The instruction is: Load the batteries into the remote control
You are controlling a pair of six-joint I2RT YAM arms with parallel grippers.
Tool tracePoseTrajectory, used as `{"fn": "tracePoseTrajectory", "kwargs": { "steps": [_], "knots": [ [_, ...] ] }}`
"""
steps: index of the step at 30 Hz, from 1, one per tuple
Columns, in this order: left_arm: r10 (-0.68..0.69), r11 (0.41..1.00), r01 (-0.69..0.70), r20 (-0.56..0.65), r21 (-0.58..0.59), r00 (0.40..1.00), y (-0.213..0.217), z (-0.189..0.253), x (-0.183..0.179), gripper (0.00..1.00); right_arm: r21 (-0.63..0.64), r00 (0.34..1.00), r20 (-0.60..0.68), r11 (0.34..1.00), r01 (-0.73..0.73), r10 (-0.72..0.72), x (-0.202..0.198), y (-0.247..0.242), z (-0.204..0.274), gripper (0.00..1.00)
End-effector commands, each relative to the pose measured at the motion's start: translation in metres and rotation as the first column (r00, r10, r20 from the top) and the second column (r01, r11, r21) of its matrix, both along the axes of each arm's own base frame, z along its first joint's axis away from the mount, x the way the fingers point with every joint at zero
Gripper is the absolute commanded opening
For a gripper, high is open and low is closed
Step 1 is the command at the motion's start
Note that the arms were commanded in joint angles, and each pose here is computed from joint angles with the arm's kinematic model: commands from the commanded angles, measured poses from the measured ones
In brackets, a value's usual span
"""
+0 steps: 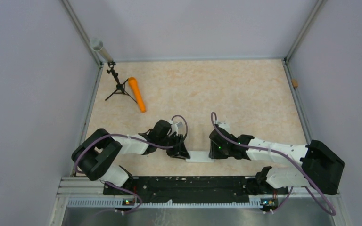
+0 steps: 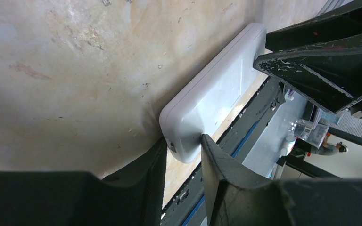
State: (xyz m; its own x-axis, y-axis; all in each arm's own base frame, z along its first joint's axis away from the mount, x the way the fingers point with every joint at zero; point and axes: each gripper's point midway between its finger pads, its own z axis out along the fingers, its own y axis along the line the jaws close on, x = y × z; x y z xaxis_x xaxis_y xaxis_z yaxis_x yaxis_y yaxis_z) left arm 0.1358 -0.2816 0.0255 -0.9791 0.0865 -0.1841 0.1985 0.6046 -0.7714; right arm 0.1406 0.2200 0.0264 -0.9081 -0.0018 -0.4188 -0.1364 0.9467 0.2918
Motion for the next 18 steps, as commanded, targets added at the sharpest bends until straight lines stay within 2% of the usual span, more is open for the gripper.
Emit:
{"fn": "tracePoseTrajectory", "kwargs": {
  "steps": [1,9,18],
  "knots": [
    [0.013,0.996,-0.013,-0.003,0.087,1.000,0.013,-0.024,-0.003,0.35,-0.011,0.999,-0.051,1.000,-0.005,0.004,-0.011,-0.007,-0.016,0.27],
    [0.011,0.996,-0.011,-0.005,0.084,1.000,0.011,-0.025,-0.003,0.34,0.034,0.996,-0.081,0.999,-0.033,0.036,-0.019,0.001,-0.021,0.22],
    [0.005,0.997,-0.004,-0.004,0.081,1.000,0.008,-0.025,-0.002,0.33,0.033,0.989,-0.083,0.993,-0.117,0.120,-0.026,0.029,-0.021,0.21]
  ]
}}
